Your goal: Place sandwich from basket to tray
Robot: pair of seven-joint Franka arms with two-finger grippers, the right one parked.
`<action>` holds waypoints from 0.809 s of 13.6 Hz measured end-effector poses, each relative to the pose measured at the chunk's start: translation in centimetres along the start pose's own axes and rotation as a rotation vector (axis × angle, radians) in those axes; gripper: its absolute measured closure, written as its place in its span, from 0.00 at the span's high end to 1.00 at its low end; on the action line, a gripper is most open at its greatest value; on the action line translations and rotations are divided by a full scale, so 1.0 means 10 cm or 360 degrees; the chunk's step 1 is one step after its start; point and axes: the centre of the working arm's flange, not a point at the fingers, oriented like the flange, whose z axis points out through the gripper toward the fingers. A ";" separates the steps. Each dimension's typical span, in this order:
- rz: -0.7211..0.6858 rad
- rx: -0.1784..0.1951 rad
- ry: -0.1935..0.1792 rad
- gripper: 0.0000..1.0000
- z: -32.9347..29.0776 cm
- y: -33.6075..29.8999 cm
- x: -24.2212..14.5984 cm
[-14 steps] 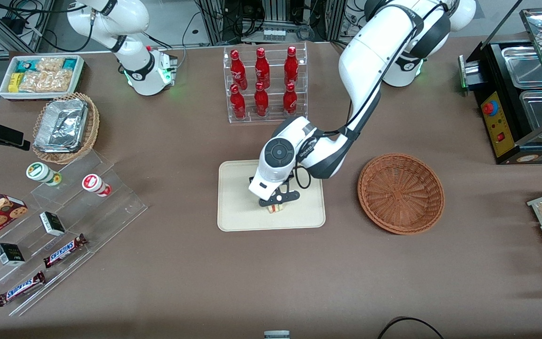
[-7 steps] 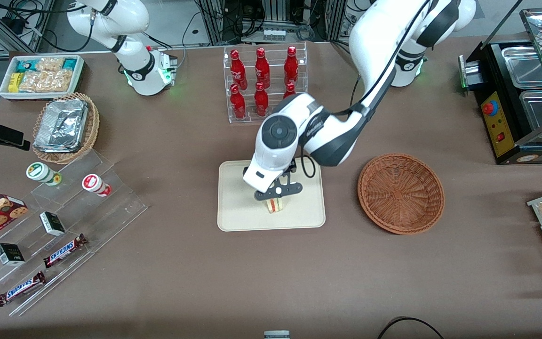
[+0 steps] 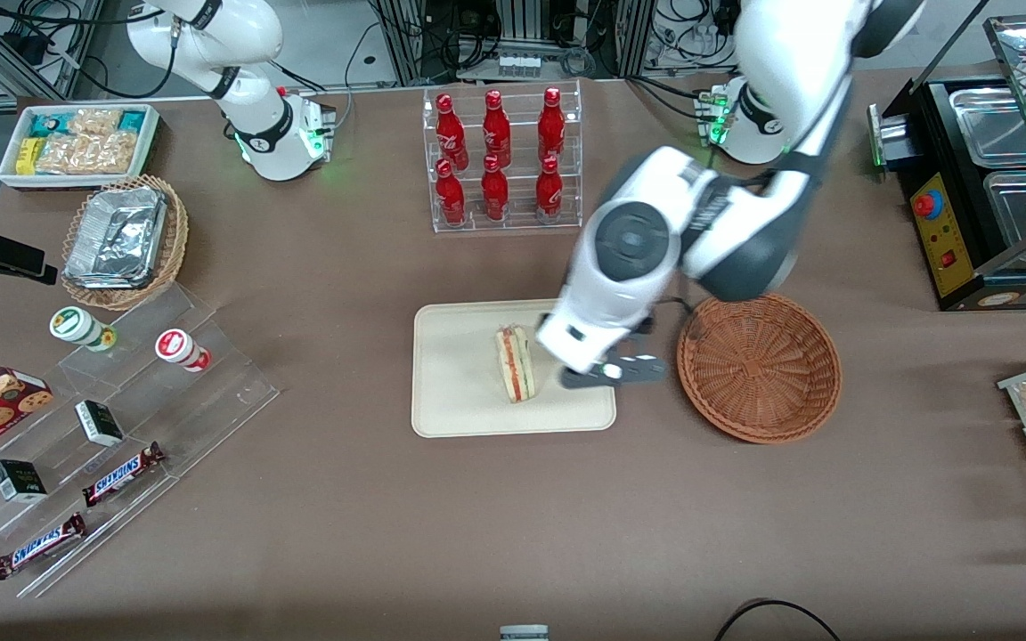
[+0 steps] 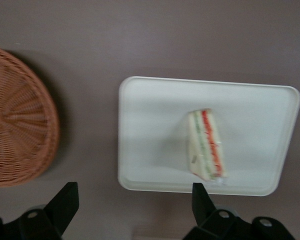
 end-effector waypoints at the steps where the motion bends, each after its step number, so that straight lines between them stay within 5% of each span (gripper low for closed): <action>1: 0.0021 0.0008 -0.0011 1.00 -0.05 -0.25 0.11; 11: 0.0384 0.0024 -0.0039 1.00 -0.44 -2.21 0.41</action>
